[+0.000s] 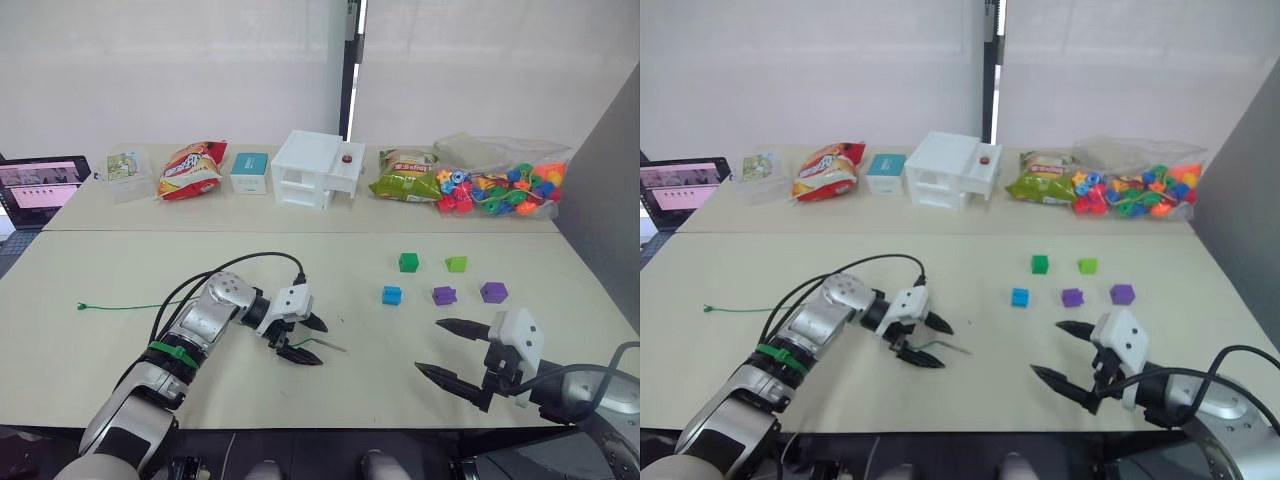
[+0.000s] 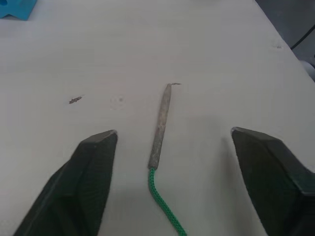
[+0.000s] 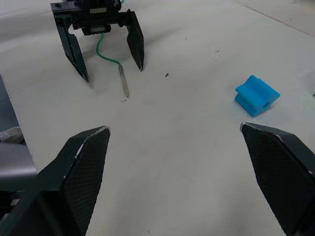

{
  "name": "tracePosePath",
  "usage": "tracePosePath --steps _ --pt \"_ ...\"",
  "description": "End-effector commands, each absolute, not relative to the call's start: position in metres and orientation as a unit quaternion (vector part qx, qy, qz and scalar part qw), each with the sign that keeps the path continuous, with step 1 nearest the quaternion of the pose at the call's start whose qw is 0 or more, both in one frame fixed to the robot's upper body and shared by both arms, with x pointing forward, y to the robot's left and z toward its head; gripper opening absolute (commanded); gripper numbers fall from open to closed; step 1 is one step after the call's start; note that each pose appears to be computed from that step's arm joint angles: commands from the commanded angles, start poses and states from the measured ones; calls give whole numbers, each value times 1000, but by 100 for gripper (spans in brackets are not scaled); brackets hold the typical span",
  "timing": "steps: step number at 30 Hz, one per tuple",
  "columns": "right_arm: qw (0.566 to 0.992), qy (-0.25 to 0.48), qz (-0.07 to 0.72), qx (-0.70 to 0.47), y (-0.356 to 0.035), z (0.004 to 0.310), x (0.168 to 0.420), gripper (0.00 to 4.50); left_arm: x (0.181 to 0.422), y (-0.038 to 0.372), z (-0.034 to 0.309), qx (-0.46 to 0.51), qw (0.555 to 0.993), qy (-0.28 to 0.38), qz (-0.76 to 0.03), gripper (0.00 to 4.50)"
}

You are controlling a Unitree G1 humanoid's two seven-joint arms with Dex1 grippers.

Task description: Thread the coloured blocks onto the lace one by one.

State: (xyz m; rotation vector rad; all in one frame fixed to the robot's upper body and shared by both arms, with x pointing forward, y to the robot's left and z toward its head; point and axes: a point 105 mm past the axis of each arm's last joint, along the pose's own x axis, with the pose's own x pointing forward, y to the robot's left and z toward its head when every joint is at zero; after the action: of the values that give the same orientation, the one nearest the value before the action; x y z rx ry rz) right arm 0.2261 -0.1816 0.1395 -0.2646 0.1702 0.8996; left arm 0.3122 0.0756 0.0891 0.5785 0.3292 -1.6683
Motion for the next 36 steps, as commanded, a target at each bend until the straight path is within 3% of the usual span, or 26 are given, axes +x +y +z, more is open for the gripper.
tracePosePath --steps 1,8,20,24,27,32,36 --pt "892 53 428 -133 -181 155 225 450 312 81 80 267 620 154 -721 232" --pt "894 49 424 -136 -181 157 228 450 315 73 69 301 612 153 -716 3" --pt "928 45 356 -99 -192 150 228 450 314 78 97 279 631 115 -715 3" --pt "986 42 147 -68 -236 131 242 450 302 103 116 266 657 128 -693 3" --pt "995 41 61 -60 -249 121 248 450 292 110 118 262 670 135 -682 3" --pt "997 53 -36 -51 -260 106 264 450 279 116 130 242 694 132 -665 3" --pt "996 51 -63 -46 -269 106 286 450 273 119 140 235 706 124 -657 3"
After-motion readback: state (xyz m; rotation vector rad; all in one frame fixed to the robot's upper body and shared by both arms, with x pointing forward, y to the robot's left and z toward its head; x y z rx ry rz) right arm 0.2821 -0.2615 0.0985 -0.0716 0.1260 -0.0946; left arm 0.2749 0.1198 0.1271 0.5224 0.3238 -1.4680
